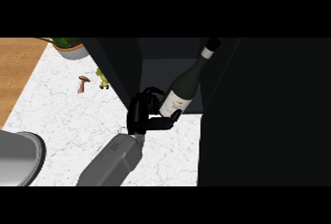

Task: Pick up the wine, place it into the cabinet and close the cabinet

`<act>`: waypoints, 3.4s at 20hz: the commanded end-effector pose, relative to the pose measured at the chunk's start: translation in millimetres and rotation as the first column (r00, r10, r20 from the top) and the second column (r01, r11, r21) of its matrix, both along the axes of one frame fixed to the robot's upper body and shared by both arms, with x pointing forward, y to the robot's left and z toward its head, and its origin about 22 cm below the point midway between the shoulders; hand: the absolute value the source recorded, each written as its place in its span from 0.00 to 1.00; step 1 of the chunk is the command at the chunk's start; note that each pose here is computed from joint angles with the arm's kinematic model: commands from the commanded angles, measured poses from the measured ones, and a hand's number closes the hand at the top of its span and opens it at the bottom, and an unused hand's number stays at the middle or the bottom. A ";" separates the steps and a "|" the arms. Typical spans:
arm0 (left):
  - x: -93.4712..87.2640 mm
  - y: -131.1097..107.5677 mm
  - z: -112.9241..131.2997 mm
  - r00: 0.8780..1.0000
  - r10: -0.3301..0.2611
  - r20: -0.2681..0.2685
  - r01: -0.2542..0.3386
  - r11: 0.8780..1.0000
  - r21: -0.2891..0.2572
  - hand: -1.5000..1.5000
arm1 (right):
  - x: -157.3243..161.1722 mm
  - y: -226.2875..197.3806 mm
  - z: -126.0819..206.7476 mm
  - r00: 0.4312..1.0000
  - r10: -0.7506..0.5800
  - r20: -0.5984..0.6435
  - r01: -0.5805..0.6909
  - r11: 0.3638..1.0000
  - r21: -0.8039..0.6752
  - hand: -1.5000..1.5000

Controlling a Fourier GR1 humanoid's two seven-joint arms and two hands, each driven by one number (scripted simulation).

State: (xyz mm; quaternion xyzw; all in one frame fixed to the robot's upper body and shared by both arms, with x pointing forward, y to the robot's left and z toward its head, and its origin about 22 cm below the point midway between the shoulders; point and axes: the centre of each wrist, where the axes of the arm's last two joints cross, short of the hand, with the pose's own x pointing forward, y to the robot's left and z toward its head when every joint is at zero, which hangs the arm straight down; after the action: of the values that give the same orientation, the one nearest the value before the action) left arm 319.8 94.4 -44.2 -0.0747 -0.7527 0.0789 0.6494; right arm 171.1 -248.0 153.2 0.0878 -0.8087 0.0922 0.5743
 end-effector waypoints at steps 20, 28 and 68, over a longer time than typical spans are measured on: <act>36.1 3.7 -7.7 1.000 -0.026 -0.017 0.023 0.991 -0.130 1.00 | 4.3 -8.0 -6.7 1.000 0.024 -0.009 -0.024 1.000 0.005 0.00; 75.3 -4.3 35.0 0.999 -0.022 -0.025 0.019 0.994 -0.110 1.00 | -7.2 6.4 -2.1 0.999 0.031 0.019 -0.032 1.000 0.002 0.00; 47.2 20.0 1.4 0.989 0.038 0.143 -0.032 0.999 -0.043 0.00 | -1.1 7.3 -2.7 1.000 -0.001 -0.002 0.001 1.000 -0.017 0.00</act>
State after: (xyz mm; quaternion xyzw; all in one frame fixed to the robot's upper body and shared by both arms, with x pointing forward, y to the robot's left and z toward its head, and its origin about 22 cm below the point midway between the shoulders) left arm 378.9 96.4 -31.4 -0.1019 -0.7855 0.1024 0.6018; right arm 169.7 -245.1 151.7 0.0856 -0.8082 0.1020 0.5737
